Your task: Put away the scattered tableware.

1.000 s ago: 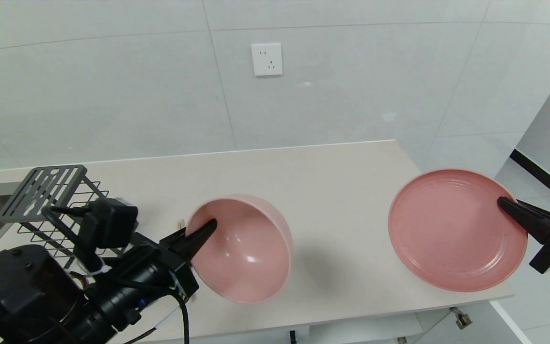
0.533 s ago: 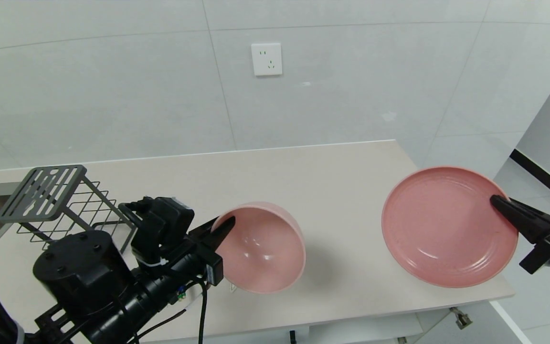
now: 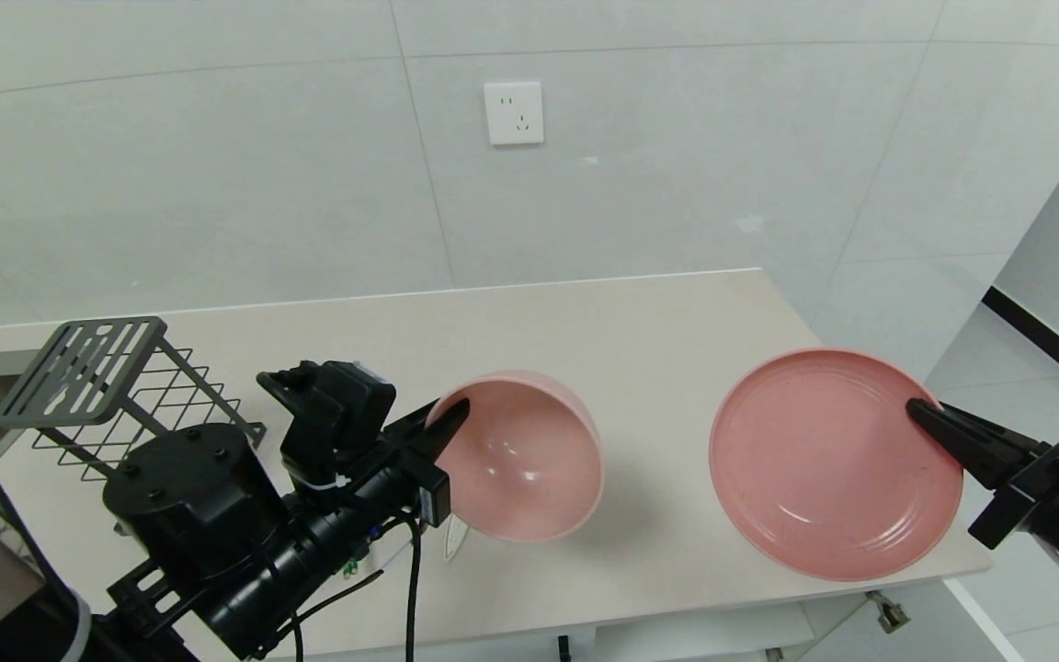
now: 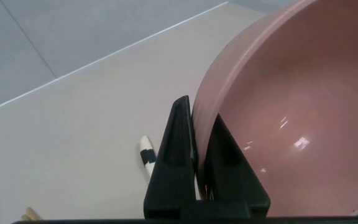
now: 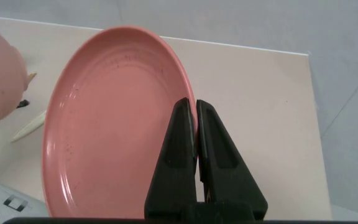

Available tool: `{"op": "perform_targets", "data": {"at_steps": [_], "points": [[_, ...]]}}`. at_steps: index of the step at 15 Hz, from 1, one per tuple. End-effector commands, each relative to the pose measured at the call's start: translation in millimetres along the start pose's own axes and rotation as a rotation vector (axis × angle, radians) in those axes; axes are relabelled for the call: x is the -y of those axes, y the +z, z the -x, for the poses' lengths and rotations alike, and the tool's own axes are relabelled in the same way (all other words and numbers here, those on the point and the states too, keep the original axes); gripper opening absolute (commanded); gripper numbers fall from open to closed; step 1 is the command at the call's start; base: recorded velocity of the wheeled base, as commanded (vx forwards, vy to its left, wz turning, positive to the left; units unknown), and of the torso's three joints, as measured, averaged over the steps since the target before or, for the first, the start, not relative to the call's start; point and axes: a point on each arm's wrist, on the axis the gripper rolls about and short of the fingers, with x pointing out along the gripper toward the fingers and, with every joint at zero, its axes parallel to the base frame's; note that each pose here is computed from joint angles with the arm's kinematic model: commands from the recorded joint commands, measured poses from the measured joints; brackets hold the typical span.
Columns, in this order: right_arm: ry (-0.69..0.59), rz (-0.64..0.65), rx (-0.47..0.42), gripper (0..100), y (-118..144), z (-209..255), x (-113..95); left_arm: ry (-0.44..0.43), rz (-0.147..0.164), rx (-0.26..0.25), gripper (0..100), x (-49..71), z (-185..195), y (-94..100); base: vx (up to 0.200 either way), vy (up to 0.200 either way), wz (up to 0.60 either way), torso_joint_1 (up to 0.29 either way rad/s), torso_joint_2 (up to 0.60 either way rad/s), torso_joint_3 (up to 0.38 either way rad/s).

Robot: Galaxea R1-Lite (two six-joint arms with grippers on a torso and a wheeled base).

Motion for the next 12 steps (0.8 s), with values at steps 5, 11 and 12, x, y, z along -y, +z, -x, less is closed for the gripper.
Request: {"op": "perform_targets", "data": {"at_steps": [5, 11, 12], "points": [[0.001, 0.002, 0.008, 0, 2, 9, -2, -0.034, 0.001, 0.014, 0, 8.1, 9, 6.0, -0.2, 0.0, 0.0, -0.003, 0.0, 0.001], [-0.001, 0.004, 0.015, 0, 3, 15, -3, -0.041, 0.001, -0.005, 0, 7.1, 35, 7.5, 0.0, 0.0, 0.0, 0.0, 0.0, 0.0], [-0.002, 0.003, 0.014, 0, 3, 15, -3, -0.039, 0.001, -0.005, 0, 6.7, 37, 7.7, 0.0, 0.0, 0.0, 0.0, 0.0, 0.0]]}}
